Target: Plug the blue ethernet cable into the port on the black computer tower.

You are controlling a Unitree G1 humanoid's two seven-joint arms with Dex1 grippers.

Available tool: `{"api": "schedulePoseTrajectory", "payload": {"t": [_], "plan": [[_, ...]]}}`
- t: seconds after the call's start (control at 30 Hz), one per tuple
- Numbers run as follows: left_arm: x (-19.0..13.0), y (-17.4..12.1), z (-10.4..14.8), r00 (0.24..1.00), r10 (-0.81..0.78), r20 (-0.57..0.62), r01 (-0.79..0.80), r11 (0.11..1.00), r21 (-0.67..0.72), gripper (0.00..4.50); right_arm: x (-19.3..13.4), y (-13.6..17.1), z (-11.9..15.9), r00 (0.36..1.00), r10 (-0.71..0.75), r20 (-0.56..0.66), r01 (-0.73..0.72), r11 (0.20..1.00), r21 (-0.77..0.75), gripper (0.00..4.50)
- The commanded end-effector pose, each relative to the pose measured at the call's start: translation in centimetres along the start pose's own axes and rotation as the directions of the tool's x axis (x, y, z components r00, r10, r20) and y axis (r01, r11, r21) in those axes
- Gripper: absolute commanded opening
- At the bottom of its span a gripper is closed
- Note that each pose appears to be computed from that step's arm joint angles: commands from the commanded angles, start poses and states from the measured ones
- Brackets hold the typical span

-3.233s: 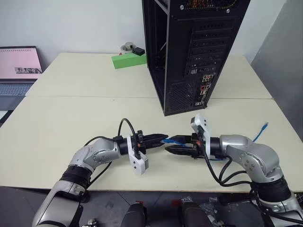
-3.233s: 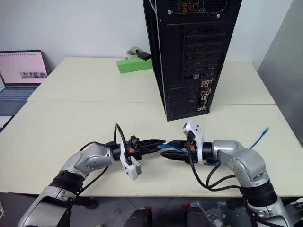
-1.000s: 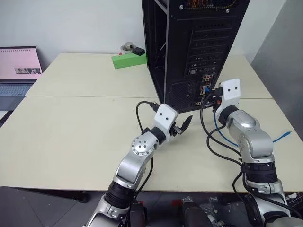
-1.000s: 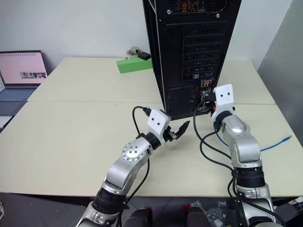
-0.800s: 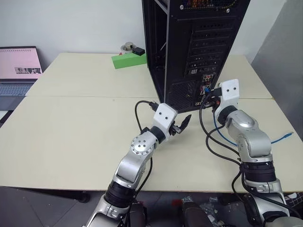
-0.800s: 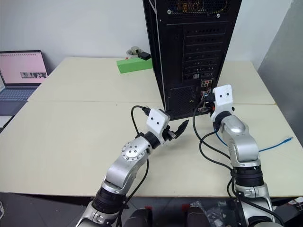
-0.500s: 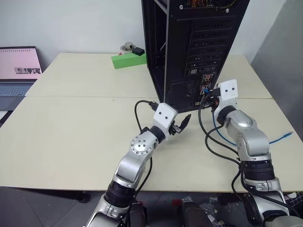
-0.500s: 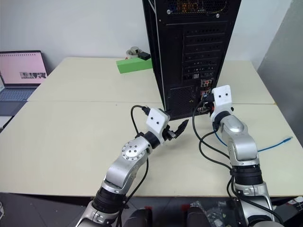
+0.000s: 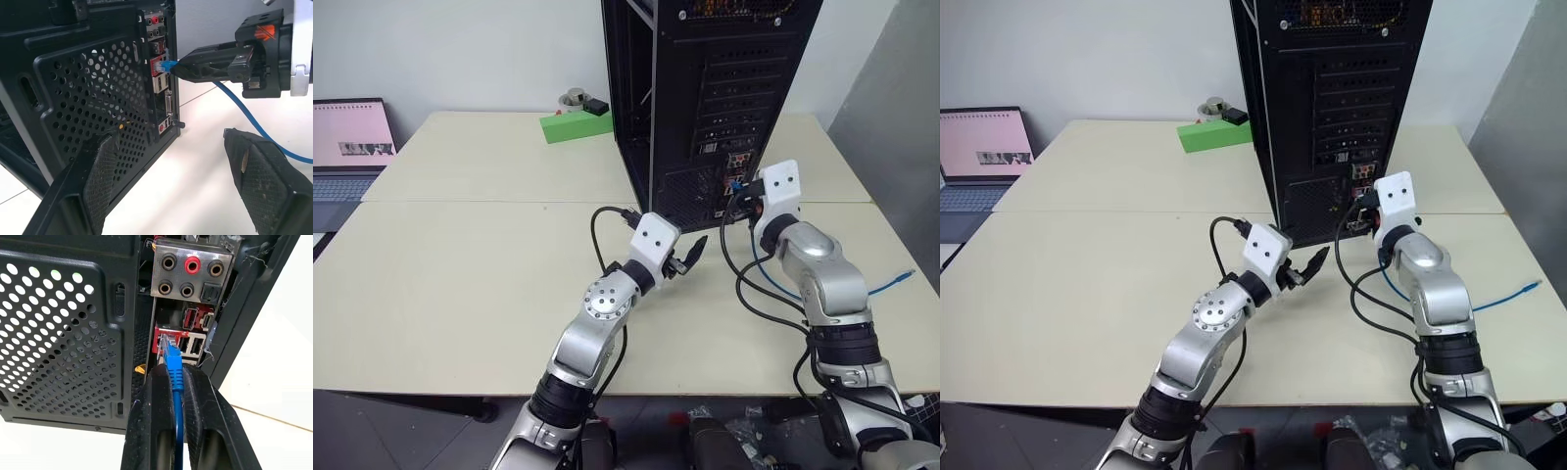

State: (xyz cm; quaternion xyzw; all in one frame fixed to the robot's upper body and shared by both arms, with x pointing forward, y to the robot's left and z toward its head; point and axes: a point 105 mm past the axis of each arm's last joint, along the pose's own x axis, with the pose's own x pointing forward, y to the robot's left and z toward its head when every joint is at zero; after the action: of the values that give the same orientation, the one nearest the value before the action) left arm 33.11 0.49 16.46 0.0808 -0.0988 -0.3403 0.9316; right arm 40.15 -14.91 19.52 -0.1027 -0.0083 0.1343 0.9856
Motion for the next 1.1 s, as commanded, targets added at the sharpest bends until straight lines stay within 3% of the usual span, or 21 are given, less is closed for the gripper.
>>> {"api": "schedulePoseTrajectory", "payload": {"t": [0.03, 0.33, 0.63, 0.7, 1.1], "plan": [[0.3, -0.3, 1.4, 0.998, -0.006, 0.055, 0.005, 1.0, 0.02, 3.61, 0.1, -0.7, 2.3, 0.998, -0.023, 0.052, 0.024, 1.0, -0.016, 0.0], [0.4, -0.3, 1.5, 0.998, 0.003, 0.061, -0.004, 1.0, 0.016, 3.61, 0.8, -0.8, 4.4, 0.998, -0.013, 0.069, 0.011, 0.999, 0.037, 0.0], [0.3, -0.1, 1.4, 0.998, 0.01, 0.059, -0.011, 1.0, 0.016, 3.61, 1.0, -0.6, 3.9, 0.998, 0.018, 0.054, -0.02, 0.999, 0.035, 0.0], [0.2, 0.1, 1.4, 0.998, 0.014, 0.056, -0.015, 1.0, 0.018, 3.64, 0.7, -0.6, 3.4, 0.999, 0.033, 0.042, -0.034, 0.999, 0.031, 0.69], [-1.0, 2.4, 1.5, 1.0, -0.025, -0.014, 0.026, 0.998, 0.063, 3.64, -3.0, -1.5, 1.8, 0.987, 0.162, -0.012, -0.162, 0.986, -0.04, 3.07]]}}
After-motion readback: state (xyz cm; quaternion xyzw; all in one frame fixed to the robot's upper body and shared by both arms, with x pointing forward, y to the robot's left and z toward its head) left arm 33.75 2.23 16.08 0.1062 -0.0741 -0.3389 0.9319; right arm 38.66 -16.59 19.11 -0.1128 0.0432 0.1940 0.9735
